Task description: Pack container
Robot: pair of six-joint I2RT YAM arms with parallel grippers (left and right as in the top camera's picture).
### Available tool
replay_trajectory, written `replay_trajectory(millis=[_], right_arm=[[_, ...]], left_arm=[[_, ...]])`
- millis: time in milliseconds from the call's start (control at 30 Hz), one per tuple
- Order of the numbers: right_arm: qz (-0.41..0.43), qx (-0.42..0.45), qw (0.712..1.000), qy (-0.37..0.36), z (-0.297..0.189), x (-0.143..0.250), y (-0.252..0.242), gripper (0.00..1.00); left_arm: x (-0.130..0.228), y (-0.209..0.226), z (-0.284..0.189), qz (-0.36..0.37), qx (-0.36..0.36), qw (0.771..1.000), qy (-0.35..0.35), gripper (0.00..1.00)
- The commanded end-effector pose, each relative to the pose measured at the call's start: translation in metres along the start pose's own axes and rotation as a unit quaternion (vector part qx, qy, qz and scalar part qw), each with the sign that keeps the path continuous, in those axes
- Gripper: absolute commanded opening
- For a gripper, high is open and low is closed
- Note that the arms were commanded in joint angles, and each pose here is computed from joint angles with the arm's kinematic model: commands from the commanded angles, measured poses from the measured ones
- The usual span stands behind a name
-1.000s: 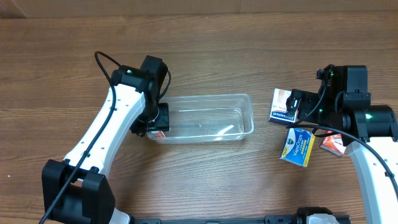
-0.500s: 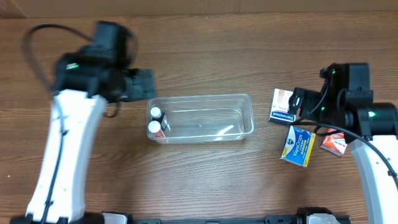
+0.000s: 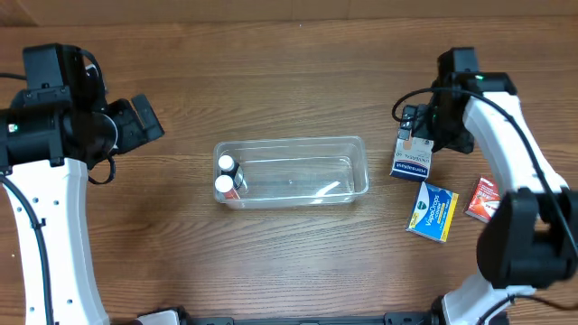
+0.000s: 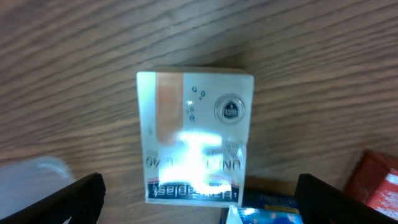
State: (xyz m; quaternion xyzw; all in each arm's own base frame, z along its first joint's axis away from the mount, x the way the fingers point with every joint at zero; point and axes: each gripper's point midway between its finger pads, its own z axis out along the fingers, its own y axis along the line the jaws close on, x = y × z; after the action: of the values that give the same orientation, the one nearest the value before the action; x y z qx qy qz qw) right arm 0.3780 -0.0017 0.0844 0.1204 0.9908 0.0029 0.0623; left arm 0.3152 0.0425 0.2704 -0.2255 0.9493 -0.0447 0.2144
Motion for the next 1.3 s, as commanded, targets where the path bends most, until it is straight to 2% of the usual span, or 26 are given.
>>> replay_trajectory(millis=[0, 300, 500, 533, 600, 667, 933, 1100, 1267], right_arm=[[-0.004, 0.001, 1.0, 0.022, 0.02, -0.001, -0.001, 1.0], [-0.007, 0.005, 0.996, 0.091, 0.074, 0.015, 0.0, 1.0], [-0.007, 0.005, 0.996, 0.092, 0.076, 0.015, 0.0, 1.0], [-0.007, 0.005, 0.996, 0.092, 0.076, 0.015, 0.0, 0.99], [-0.007, 0.005, 0.996, 0.092, 0.076, 0.015, 0.0, 0.88], [-0.006, 0.006, 0.996, 0.092, 0.076, 0.015, 0.0, 0.83], [-0.004, 0.006, 0.996, 0.092, 0.073, 0.015, 0.0, 0.75], [-0.004, -0.002, 0.998, 0.059, 0.031, -0.001, 0.006, 0.74], [-0.034, -0.03, 0.998, -0.031, -0.062, -0.009, 0.031, 0.74]], left_arm=[[0.005, 0.0, 0.007, 0.007, 0.005, 1.0, 0.01, 1.0], [0.007, 0.001, 0.014, 0.007, 0.004, 1.0, 0.015, 1.0], [0.007, 0.001, 0.014, 0.007, 0.003, 1.0, 0.015, 1.0], [0.007, 0.001, 0.014, 0.007, 0.003, 1.0, 0.015, 1.0], [0.008, 0.002, 0.014, 0.007, 0.003, 1.0, 0.016, 1.0], [0.008, 0.002, 0.014, 0.007, 0.003, 1.0, 0.016, 1.0], [0.008, 0.002, 0.014, 0.007, 0.003, 1.0, 0.017, 1.0], [0.008, 0.002, 0.014, 0.007, 0.003, 1.0, 0.017, 1.0], [0.008, 0.002, 0.014, 0.007, 0.003, 1.0, 0.017, 1.0]])
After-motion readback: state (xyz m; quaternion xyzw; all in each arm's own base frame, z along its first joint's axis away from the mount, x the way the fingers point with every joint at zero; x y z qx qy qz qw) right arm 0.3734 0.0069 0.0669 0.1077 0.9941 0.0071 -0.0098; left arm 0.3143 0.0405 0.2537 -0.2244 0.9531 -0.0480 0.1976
